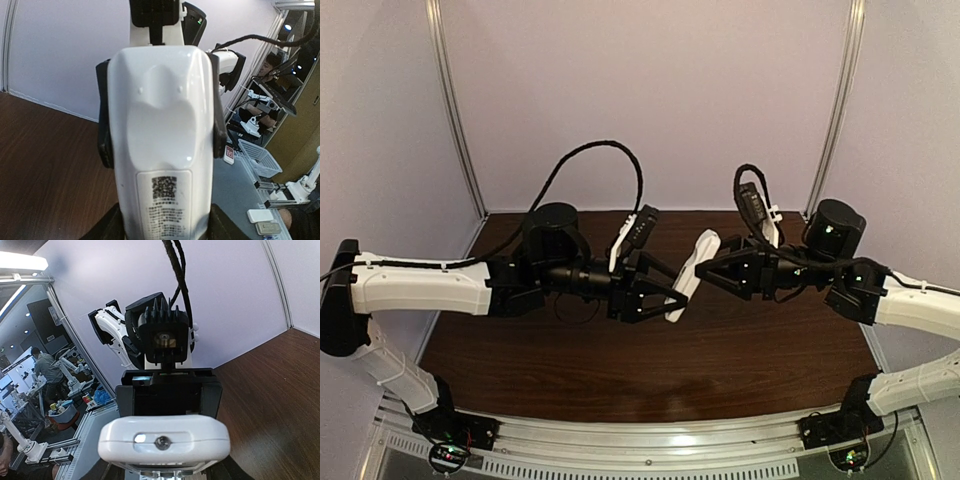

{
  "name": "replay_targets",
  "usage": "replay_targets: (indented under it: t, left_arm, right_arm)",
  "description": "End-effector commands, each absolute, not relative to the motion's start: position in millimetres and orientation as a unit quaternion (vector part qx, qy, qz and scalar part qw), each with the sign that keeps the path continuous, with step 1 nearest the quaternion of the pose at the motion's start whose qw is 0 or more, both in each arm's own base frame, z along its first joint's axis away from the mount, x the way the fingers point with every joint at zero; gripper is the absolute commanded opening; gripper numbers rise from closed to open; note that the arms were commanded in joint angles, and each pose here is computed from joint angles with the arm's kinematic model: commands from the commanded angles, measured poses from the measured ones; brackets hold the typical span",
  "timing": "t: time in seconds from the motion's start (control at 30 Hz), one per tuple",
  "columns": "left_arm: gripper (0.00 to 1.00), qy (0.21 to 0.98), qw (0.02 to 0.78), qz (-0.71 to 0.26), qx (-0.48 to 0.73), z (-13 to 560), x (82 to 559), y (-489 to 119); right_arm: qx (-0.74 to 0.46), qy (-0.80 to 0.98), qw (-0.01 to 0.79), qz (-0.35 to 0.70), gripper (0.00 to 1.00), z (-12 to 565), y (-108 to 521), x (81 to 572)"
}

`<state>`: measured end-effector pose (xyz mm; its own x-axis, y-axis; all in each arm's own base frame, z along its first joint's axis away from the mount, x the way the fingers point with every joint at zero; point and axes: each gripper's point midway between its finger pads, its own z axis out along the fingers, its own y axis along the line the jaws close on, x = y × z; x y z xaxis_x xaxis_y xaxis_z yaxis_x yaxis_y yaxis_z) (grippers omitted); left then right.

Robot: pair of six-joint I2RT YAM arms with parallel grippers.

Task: Load the batteries into the remote control
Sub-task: Pass from the left arm to the right, then place the remote control at the center of the board.

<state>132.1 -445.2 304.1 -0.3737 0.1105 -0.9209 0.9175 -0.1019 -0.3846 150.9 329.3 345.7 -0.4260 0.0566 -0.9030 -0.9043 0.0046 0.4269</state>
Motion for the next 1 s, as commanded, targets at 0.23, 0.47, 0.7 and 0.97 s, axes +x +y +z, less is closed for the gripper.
replay_targets:
  t: [0.23,0.47,0.7,0.97]
  left_arm:
    - [0.97,0.675,0.354,-0.543,0.351,274.7,194.3,-397.3]
    - [0.97,0.775,0.395,-0.42,0.26,237.8,242.8,-337.1]
    - [0.97,0.822,0.401,-0.338,0.222,212.1,258.6,-300.9]
    - [0.98,0.847,0.391,-0.3,0.201,187.4,261.5,-283.9]
  right_arm:
    - [-0.32,0.733,0.362,0.478,0.16,294.7,315.7,192.8]
    - [-0.313,0.831,0.283,0.363,0.14,224.1,304.6,210.1]
    - [-0.316,0.898,0.197,0.233,0.13,158.4,296.9,226.2]
    - [-0.363,0.919,0.115,0.101,0.13,101.4,301.4,220.0]
